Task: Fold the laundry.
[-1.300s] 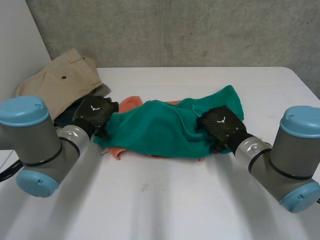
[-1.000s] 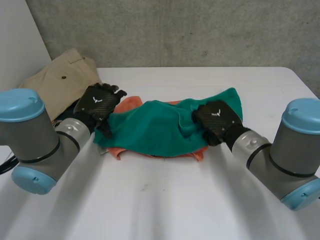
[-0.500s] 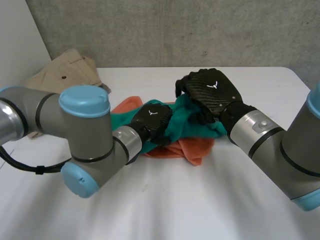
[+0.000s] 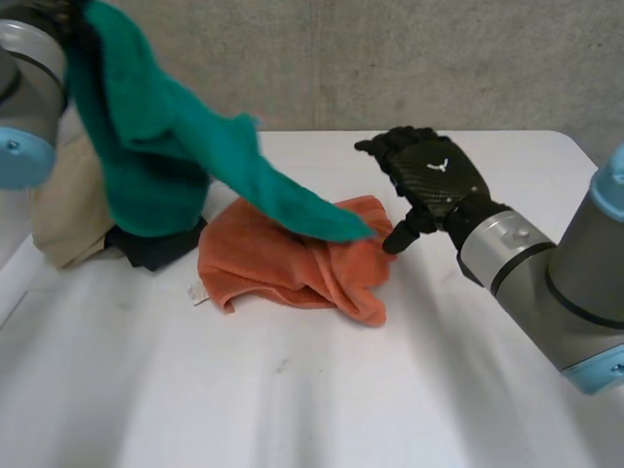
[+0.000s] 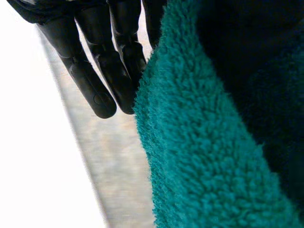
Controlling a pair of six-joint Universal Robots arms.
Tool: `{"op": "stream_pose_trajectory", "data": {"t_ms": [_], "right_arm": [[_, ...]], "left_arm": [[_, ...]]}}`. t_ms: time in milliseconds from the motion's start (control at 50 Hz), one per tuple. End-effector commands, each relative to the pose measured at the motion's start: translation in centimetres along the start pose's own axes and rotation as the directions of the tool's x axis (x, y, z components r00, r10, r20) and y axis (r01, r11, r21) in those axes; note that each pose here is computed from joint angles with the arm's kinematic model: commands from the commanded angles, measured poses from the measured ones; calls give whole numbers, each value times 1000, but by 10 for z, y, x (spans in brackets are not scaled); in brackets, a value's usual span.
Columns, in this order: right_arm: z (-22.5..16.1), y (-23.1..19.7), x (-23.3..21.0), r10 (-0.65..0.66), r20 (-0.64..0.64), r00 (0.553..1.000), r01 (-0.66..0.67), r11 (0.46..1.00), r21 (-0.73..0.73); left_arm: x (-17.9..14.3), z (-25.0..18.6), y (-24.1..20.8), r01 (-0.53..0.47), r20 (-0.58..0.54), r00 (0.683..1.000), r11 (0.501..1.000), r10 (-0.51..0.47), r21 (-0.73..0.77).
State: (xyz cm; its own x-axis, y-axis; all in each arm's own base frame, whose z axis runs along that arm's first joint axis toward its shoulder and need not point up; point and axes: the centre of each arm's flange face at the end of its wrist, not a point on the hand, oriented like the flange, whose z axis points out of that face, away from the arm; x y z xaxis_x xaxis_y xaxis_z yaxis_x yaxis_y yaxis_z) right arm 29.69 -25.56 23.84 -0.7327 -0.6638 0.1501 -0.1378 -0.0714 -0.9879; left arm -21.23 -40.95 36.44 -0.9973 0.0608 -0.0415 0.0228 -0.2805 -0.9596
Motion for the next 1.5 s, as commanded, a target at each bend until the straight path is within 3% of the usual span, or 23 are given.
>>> {"op": "stream_pose_trajectory", "data": {"t_ms": [20,120,240,440,540,680,740,820,1000,1140,1220,1340,1380,1500], "right_arm": [[-1,17,-16,-67,53,996,71,994,-82],[-1,30,-23,-100,84,991,111,983,-143],[1,49,-32,-132,132,982,158,965,-211],[24,88,-42,-313,185,932,351,905,-241],[40,98,-39,-392,170,904,424,872,-243],[44,58,-35,-342,80,936,350,928,-132],[36,19,-35,-309,46,950,311,950,-36],[18,-42,-29,-203,-10,979,203,974,97],[-7,-101,-28,-42,-39,998,49,974,221],[-10,-101,-25,-8,-96,995,29,977,212],[-7,-82,-17,-2,-126,992,21,988,152],[-12,-74,-25,-24,-76,997,32,993,113],[-15,-78,-29,-28,-55,998,35,992,124],[-29,-98,-41,-33,-15,999,35,982,186]], "left_arm": [[-40,33,50,-62,117,991,996,69,-62],[-51,42,98,-106,113,986,984,122,-143],[-29,24,139,-119,-31,993,947,115,-299],[-10,-27,115,-128,-150,986,895,69,-428],[5,-67,104,-149,-257,966,868,26,-473],[37,-138,109,-221,-433,900,815,-40,-535],[53,-167,119,-263,-494,867,788,-60,-556],[77,-190,132,-298,-547,835,790,-56,-536],[106,-201,159,-354,-549,836,765,0,-538],[123,-207,157,-366,-554,832,750,-2,-552],[124,-193,132,-236,-461,886,805,-52,-544],[113,-181,102,-113,-385,915,835,-125,-539],[109,-185,101,-103,-376,916,819,-143,-564],[107,-210,118,-59,-350,898,713,-268,-699]]}}
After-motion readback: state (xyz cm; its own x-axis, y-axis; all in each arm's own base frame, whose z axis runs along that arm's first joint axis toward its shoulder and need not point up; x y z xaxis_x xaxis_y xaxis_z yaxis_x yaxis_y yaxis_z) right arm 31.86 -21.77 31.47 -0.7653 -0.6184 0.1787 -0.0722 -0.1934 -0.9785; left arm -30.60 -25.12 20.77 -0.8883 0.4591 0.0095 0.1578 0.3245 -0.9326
